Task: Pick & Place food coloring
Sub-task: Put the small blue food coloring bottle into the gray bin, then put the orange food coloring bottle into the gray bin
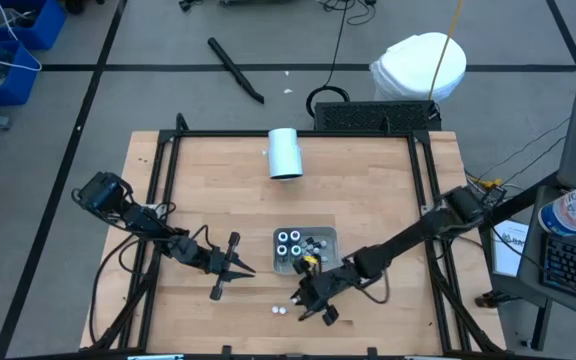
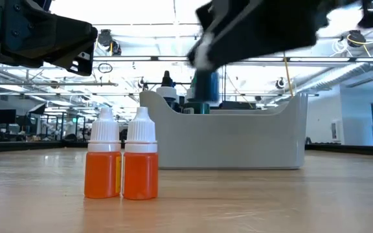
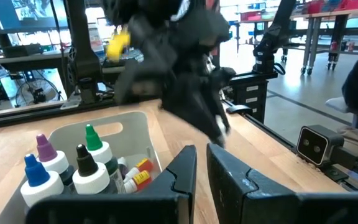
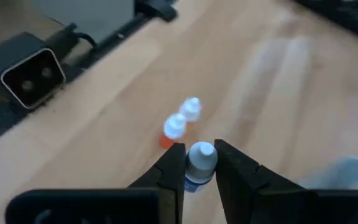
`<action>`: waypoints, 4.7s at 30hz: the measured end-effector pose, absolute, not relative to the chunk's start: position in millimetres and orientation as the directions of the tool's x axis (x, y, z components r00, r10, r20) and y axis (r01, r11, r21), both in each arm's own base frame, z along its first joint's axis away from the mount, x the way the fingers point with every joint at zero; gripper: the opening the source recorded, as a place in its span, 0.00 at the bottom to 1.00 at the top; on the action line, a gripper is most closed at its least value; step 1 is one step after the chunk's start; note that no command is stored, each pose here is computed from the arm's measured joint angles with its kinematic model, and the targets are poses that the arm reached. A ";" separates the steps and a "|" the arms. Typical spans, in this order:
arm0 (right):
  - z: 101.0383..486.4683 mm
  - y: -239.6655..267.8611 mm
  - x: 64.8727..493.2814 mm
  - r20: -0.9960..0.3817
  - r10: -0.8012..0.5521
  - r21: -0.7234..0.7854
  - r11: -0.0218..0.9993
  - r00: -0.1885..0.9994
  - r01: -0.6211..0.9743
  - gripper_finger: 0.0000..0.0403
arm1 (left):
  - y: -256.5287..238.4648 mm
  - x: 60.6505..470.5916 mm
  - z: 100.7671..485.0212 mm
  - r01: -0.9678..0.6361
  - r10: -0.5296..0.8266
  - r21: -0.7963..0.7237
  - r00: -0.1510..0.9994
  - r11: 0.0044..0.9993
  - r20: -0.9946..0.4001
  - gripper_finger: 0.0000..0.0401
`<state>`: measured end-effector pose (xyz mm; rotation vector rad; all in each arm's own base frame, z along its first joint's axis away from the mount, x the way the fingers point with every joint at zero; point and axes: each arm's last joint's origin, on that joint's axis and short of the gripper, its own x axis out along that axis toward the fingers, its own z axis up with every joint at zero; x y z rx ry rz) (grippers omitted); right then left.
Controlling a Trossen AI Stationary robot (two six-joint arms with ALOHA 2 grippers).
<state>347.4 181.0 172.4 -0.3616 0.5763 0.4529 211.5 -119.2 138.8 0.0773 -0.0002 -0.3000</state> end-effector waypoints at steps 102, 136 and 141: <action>334.2 218.1 333.0 0.030 0.280 -0.062 0.959 0.960 -0.278 0.01 | -109.4 216.8 134.7 0.250 -0.247 0.067 0.968 0.966 -0.054 0.12; 278.9 73.1 153.6 0.053 0.276 -0.007 0.961 0.960 -0.276 0.00 | -103.9 219.6 133.5 0.223 -0.230 -0.095 0.971 0.970 -0.067 0.12; 253.8 62.2 140.6 0.089 0.304 0.025 0.951 0.948 -0.307 0.00 | -103.9 219.7 133.4 0.223 -0.230 -0.094 0.971 0.970 -0.068 0.12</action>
